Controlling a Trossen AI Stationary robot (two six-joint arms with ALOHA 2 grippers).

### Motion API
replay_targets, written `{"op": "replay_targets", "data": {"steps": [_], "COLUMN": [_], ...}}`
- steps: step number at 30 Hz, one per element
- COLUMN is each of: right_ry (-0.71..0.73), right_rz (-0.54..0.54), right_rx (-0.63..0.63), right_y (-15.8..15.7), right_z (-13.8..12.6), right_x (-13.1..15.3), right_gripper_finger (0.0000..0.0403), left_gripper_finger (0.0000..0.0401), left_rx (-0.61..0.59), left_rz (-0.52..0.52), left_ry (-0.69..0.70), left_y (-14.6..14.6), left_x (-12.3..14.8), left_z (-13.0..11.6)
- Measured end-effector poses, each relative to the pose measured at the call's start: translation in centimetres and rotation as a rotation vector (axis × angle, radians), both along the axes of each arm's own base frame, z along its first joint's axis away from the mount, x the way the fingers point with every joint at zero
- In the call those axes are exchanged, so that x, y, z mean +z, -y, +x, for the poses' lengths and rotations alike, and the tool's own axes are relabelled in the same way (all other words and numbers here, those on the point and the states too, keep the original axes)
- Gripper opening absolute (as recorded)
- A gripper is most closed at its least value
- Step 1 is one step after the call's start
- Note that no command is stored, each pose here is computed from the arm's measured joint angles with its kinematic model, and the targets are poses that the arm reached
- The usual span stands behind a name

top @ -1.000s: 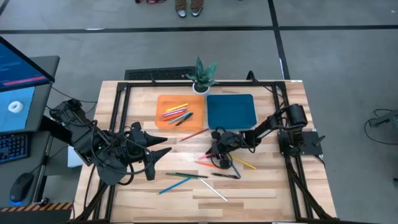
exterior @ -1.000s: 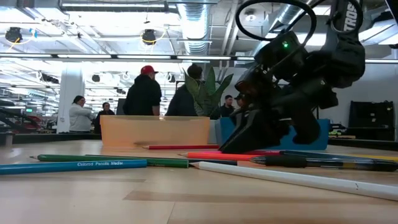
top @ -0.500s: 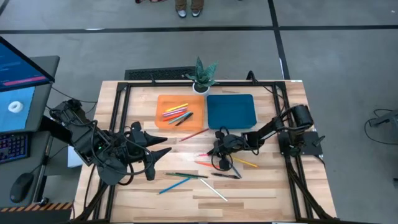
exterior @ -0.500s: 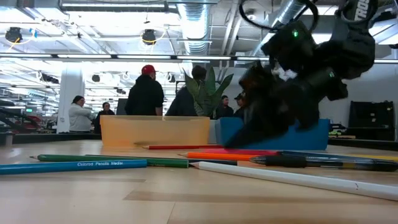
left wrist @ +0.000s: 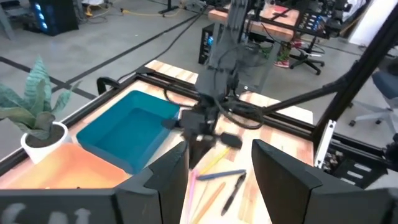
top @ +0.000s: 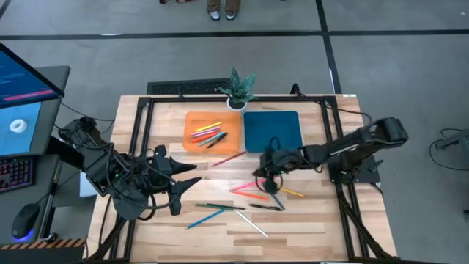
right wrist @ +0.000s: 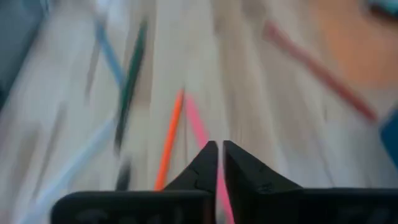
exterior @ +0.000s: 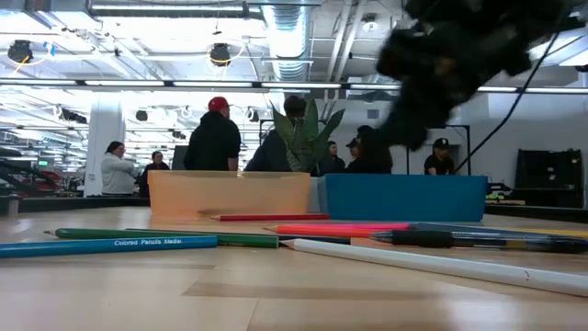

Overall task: Sort pens & pencils
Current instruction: Put the yellow pencil into the blue bin

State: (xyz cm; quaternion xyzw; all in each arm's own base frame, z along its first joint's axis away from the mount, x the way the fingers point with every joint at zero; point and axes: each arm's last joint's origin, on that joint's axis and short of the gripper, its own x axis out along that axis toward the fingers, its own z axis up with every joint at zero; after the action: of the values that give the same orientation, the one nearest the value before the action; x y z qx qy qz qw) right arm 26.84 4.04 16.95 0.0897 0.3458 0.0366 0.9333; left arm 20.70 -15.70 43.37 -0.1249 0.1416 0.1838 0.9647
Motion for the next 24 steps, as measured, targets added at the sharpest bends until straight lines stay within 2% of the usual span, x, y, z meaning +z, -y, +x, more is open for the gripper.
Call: {"op": "replay_targets", "data": {"steps": [2,5,9,13,19,24], "right_ry": [-0.058,-0.040,-0.080,-0.022,0.029,0.069], "right_rz": [-0.033,-0.020,-0.016,-0.010,-0.047,-0.003], "right_rx": [0.048,0.036,-0.111,-0.239,-0.323,-0.349], "right_y": [-0.8,-2.3,-4.0,-5.3,-6.3,-6.9], "right_z": [-1.4,-3.7,-8.4,-11.9,-13.9,-14.4], "right_x": [0.8,1.6,0.2,-1.5,-3.8,-6.0], "right_gripper_finger": [0.0069,0.0101,0.0139,0.0165,0.0184,0.0187], "left_gripper_finger": [0.0167,0.0167,0.0167,0.0167,0.0167,0.0167], "left_rx": [-0.005,-0.004,-0.003,0.006,0.049,0.071], "left_rz": [-0.002,0.002,0.008,0.023,0.051,0.054], "left_ry": [0.000,0.000,-0.006,-0.012,-0.009,-0.011], "left_y": [0.1,0.1,0.1,0.0,-0.4,-0.7], "left_x": [0.0,0.0,-0.1,-0.1,-0.2,-0.3], "left_z": [-0.1,-0.1,-0.1,-0.2,-0.1,0.0]}}
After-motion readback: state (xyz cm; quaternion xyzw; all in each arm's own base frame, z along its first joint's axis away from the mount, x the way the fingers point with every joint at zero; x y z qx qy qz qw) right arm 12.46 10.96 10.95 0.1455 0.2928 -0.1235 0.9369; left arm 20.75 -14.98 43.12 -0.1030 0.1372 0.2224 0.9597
